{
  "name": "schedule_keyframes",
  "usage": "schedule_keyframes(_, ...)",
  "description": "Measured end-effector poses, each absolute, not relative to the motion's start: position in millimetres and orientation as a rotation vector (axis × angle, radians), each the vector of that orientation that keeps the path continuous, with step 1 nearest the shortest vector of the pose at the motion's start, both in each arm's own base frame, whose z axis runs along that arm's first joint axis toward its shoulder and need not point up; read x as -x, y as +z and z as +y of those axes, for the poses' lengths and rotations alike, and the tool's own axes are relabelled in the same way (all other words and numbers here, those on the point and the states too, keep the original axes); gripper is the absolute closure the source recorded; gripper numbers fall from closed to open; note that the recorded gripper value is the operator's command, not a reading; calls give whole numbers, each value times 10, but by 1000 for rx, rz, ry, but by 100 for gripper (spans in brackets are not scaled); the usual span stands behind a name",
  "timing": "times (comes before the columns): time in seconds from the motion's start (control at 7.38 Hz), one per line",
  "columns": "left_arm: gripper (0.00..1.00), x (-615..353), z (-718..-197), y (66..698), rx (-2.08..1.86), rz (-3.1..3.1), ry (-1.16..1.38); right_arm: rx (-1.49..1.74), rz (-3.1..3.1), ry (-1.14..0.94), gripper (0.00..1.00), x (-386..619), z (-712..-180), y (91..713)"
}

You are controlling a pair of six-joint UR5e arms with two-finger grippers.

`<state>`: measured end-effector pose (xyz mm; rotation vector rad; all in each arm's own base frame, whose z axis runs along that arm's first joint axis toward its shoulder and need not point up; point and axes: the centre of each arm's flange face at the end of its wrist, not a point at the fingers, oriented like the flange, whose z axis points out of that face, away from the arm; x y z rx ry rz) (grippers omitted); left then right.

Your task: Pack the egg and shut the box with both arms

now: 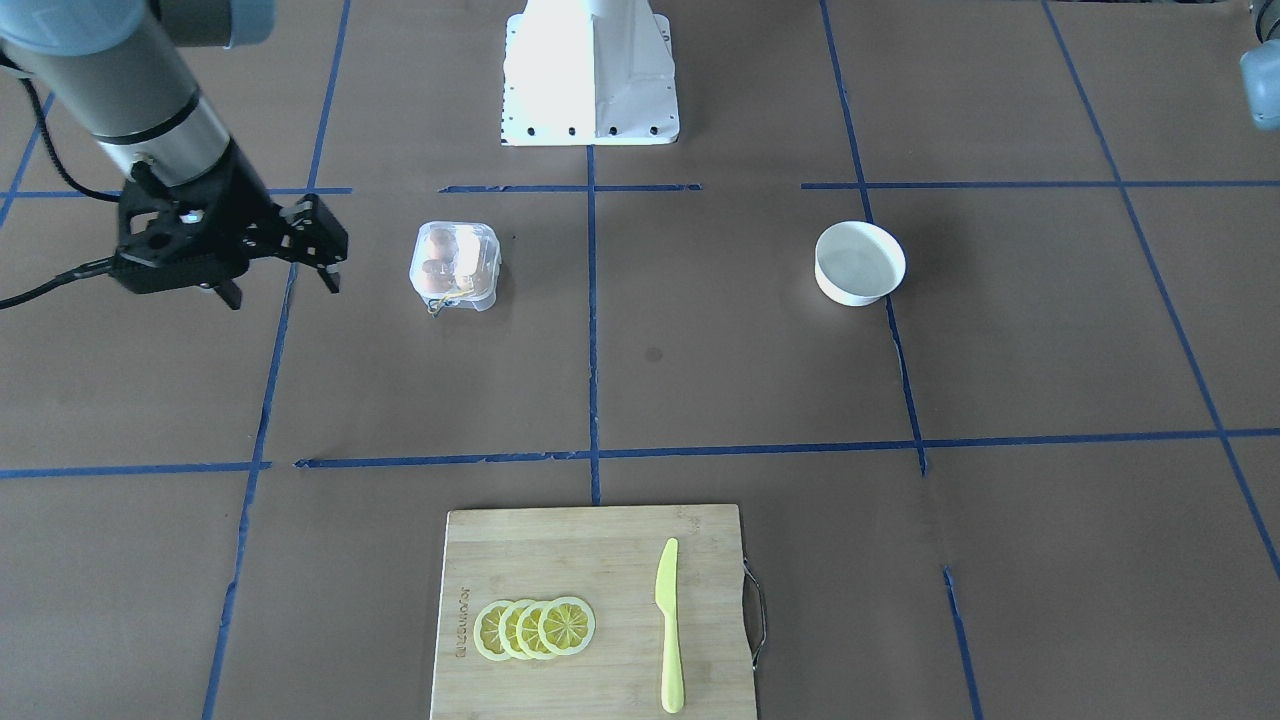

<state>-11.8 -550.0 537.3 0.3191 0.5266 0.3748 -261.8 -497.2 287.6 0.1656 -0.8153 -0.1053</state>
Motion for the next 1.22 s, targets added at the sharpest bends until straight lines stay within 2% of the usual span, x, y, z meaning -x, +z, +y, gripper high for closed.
schedule_keyframes(0.41, 0, 433, -5339, 5830, -291, 587, 432, -176, -754, -279, 0, 889, -5224, 4275)
schedule_keyframes(0.68, 0, 427, -5256, 6049, -278, 617, 451, -154, -736, -296, 0, -13, -5132, 5175)
schedule_keyframes(0.95, 0, 402, -5303, 6081, -345, 634, 476, -93, -731, -250, 0, -321, -4895, 5733)
schedule_keyframes(1.22, 0, 477, -5269, 6155, -378, 640, 418, -54, -731, -224, 0, -387, -4848, 5968)
